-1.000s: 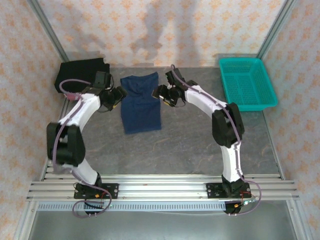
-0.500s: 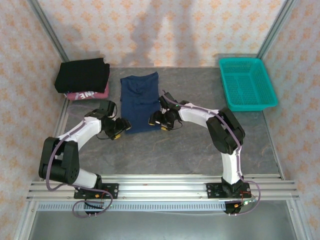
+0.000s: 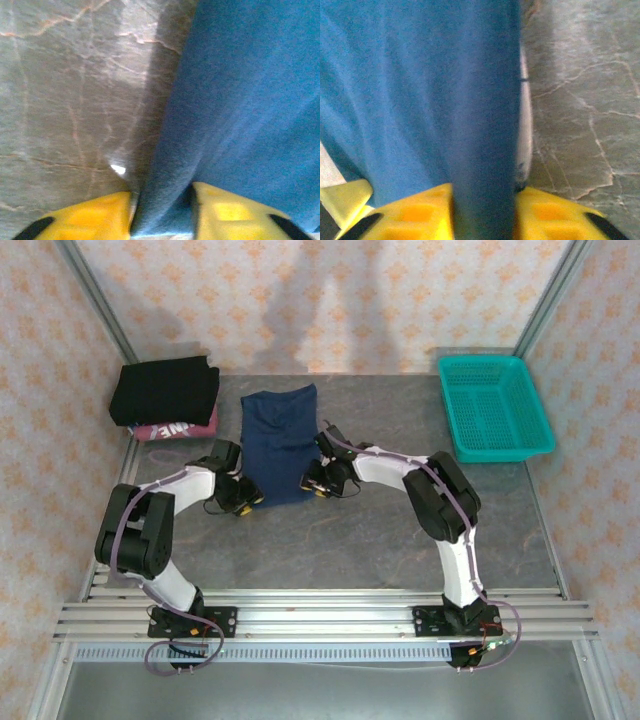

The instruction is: Fold and stack the t-shirts

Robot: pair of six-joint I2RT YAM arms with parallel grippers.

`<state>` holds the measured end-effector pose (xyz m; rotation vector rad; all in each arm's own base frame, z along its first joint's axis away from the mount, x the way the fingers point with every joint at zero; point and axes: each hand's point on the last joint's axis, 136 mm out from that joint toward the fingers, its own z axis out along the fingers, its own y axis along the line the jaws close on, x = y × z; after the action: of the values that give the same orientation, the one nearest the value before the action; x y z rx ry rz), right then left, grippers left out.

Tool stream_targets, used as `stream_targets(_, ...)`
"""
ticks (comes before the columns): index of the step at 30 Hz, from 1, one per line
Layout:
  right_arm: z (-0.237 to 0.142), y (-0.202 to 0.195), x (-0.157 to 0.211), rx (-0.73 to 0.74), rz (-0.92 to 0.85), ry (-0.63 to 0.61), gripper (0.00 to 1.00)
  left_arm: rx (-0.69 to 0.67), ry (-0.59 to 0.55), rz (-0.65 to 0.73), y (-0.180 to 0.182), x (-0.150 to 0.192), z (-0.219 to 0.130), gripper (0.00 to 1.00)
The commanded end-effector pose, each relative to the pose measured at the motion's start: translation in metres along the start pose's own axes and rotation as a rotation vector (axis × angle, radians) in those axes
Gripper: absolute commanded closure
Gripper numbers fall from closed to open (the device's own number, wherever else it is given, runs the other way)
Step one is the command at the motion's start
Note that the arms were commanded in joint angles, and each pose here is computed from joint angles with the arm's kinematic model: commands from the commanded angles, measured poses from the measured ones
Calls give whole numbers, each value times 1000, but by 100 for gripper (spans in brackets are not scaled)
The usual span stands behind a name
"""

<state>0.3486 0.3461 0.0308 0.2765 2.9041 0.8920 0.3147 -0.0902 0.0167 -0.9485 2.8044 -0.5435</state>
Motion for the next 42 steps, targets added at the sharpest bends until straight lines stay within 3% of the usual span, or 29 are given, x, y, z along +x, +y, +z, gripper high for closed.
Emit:
stream_targets(1,9,-10,-5,39,25,-16,88,50,-31,37,-23,-9,15,80)
stream_targets(4,0,-11,-2,41,46,-21,100,40,-48,55,-26,-9,5,92)
stream_targets(7,-23,-10,6,37,65,-48,100,18,-94,117,-27,-6,-26,99)
stream_targets(11,-54,-8,28,6,94,-65,100,35,-124,178,-30,15,-61,100)
stream_targets(15,-67,-11,61,0,121,-45,100,29,-110,184,-13,45,-70,100)
stream_targets(23,-98,-12,126,-3,132,-51,100,132,-129,166,1,92,-109,100)
stream_targets(28,-126,2,147,-27,109,-84,100,208,-135,167,-1,110,-135,100)
stream_targets(35,-163,20,129,-54,74,-168,100,278,-203,202,-37,94,-169,100)
stream_targets(42,-173,17,80,-50,103,-208,100,263,-192,228,-89,54,-158,100)
